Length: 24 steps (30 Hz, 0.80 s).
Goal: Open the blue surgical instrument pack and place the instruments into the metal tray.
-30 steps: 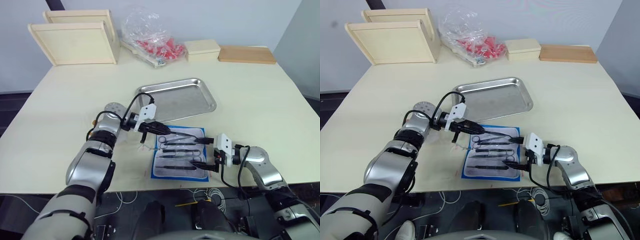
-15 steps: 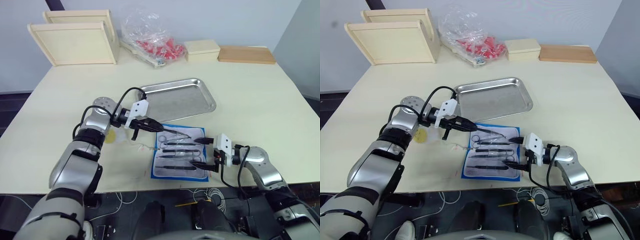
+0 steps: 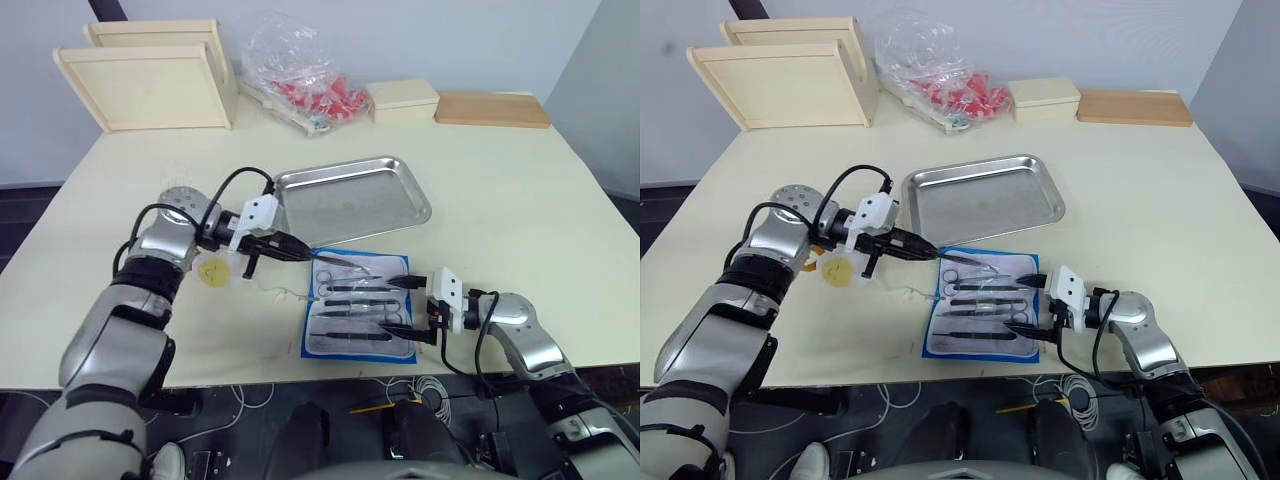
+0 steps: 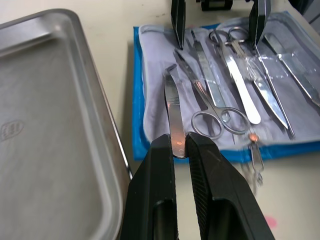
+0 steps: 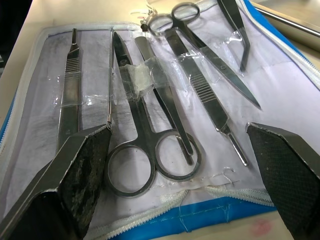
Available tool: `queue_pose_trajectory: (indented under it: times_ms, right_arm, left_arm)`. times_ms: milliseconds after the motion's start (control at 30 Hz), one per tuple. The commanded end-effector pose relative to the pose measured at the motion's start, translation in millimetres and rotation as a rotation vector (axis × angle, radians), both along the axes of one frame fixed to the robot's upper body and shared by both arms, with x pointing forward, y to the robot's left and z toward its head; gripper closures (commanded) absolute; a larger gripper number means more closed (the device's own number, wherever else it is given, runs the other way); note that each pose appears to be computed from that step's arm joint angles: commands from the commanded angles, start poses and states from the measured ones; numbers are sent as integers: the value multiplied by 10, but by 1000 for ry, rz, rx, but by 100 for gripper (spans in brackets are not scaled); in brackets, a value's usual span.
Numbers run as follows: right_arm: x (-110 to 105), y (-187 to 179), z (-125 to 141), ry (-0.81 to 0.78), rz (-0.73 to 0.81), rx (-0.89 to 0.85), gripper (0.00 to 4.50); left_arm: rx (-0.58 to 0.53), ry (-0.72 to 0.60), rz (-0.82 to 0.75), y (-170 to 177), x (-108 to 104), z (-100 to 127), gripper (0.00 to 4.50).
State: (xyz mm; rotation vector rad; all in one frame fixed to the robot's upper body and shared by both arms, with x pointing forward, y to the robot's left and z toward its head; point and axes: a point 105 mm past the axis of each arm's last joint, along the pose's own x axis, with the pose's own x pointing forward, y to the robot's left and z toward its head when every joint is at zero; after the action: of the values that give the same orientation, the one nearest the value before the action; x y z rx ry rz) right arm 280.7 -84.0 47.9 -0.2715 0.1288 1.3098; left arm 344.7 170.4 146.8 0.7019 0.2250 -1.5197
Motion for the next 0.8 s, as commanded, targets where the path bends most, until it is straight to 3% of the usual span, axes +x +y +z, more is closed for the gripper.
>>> queue_pose_trajectory:
  times_ms: [33,567,800]
  right_arm:
    - [-245,-84,-590,213,-4,-146,0]
    - [-269,-80,-615,223,6,-149,0]
    - [-274,-92,-623,225,5,-151,0]
  left_arm:
    - [9,5,-41,41,-77,81,422]
    - [-56,3,18,224,-205,318,422]
    - [-273,-26,183,67,-88,502,422]
